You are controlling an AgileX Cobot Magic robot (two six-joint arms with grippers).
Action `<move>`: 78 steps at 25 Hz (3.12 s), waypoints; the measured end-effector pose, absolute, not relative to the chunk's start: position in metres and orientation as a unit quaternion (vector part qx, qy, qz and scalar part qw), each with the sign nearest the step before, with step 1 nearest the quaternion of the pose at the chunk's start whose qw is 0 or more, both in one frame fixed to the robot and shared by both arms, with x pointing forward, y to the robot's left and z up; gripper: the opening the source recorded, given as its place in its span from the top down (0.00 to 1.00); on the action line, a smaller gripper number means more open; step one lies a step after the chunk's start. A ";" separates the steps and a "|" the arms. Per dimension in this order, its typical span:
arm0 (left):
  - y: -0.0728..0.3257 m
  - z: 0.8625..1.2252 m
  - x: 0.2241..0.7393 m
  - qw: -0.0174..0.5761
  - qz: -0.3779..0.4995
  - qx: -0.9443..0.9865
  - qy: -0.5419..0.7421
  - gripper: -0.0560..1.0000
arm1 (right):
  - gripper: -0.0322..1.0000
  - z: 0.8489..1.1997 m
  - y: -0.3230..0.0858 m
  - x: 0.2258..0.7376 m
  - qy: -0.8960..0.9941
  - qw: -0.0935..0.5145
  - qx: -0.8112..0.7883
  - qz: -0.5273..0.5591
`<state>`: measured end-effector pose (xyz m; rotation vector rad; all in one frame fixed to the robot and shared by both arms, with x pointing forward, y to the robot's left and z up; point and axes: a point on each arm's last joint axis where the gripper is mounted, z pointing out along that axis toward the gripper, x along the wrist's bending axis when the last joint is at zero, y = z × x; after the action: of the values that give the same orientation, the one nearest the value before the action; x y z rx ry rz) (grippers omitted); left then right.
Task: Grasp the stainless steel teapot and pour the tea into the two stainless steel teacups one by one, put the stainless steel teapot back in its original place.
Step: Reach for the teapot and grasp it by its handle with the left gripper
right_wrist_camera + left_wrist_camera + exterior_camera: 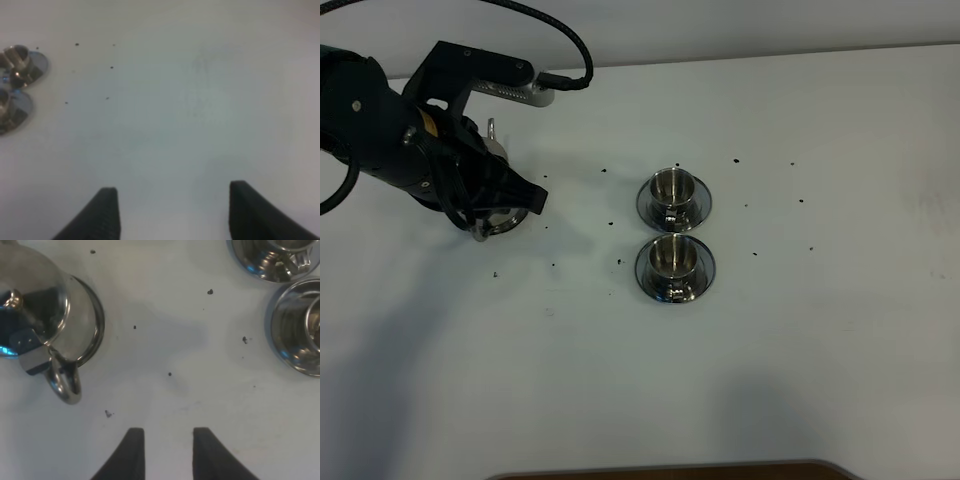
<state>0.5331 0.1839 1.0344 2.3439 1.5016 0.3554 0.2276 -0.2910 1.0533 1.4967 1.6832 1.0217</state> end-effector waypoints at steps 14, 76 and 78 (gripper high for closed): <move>0.209 1.081 0.556 0.137 0.133 0.780 0.596 0.67 | 0.50 1.053 -0.291 0.228 0.643 0.328 0.572 0.391; 0.238 0.987 0.625 -0.051 0.017 0.731 0.680 0.51 | 0.50 1.053 -0.291 0.228 0.643 0.327 0.572 0.392; 0.238 0.987 0.625 -0.052 0.016 0.732 0.679 0.51 | 0.50 1.053 -0.291 0.228 0.643 0.327 0.572 0.392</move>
<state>0.6249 0.2384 0.9870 2.3795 2.2071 0.0526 0.2275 -0.2908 1.0533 1.4978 1.6841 1.0258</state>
